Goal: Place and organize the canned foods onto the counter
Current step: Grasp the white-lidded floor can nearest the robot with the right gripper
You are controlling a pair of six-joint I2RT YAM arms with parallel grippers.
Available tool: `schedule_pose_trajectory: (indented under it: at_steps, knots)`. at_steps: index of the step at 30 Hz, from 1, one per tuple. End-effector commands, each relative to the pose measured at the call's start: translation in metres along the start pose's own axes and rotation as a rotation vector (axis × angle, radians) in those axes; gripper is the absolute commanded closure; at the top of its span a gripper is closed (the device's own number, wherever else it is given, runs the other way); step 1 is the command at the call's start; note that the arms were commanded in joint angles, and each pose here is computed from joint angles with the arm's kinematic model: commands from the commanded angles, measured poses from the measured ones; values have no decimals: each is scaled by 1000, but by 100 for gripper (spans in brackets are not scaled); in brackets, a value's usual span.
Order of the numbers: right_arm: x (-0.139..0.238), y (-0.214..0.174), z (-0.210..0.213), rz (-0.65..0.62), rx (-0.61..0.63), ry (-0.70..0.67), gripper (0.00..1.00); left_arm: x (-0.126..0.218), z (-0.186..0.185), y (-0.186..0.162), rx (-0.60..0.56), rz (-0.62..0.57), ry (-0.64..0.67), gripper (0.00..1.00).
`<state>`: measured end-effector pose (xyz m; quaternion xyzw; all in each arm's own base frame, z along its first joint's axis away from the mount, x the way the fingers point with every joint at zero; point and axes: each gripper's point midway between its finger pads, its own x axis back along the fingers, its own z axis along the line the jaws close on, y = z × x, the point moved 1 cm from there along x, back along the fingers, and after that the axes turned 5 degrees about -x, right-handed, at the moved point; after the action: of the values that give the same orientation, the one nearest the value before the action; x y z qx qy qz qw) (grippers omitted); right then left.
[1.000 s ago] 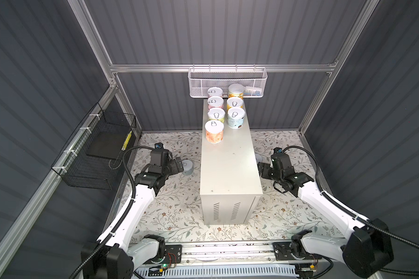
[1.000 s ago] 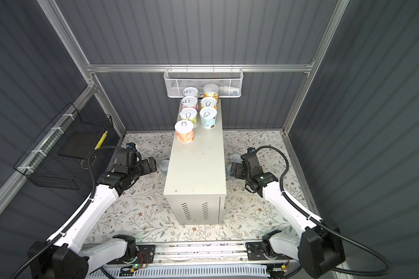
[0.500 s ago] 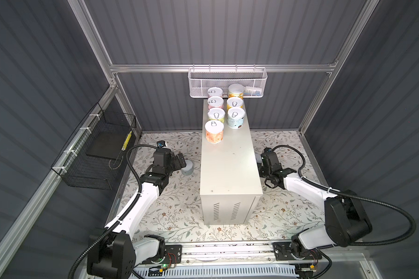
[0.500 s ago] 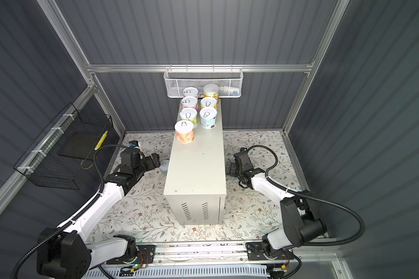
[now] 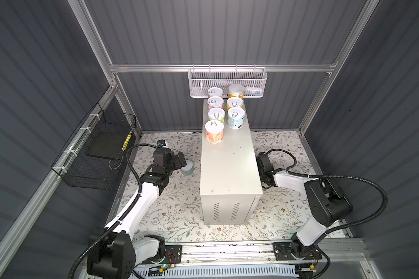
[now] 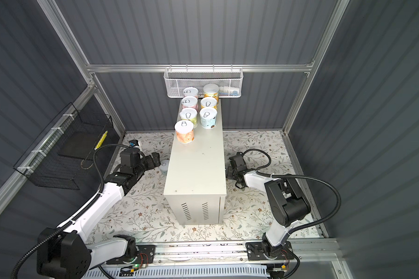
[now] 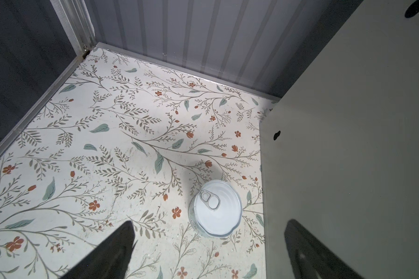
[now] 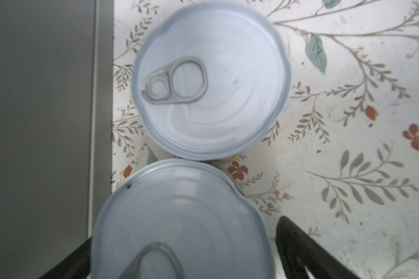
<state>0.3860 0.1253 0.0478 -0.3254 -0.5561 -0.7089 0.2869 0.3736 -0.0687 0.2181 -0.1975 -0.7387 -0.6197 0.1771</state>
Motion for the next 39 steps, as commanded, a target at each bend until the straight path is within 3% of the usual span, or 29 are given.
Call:
schedule_pose_trajectory:
  at_steps: [1,19,26,34,39]
  knots:
    - [-1,5,-6,-13,-4,-46,3,-1,-1,4,10,-9,-13,2]
    - [-8,6,-3,-2,-26,-39,5,-10,-4,-7,7,21,-28,3]
    - [-12,13,-2,-57,-46,-34,7,-14,-7,-11,13,38,-44,3]
    - [-16,9,-2,-56,-54,-29,19,-16,-8,-13,13,46,-52,3]
    - [-16,2,-6,-38,-59,-51,13,-15,-10,-11,11,48,-58,3]
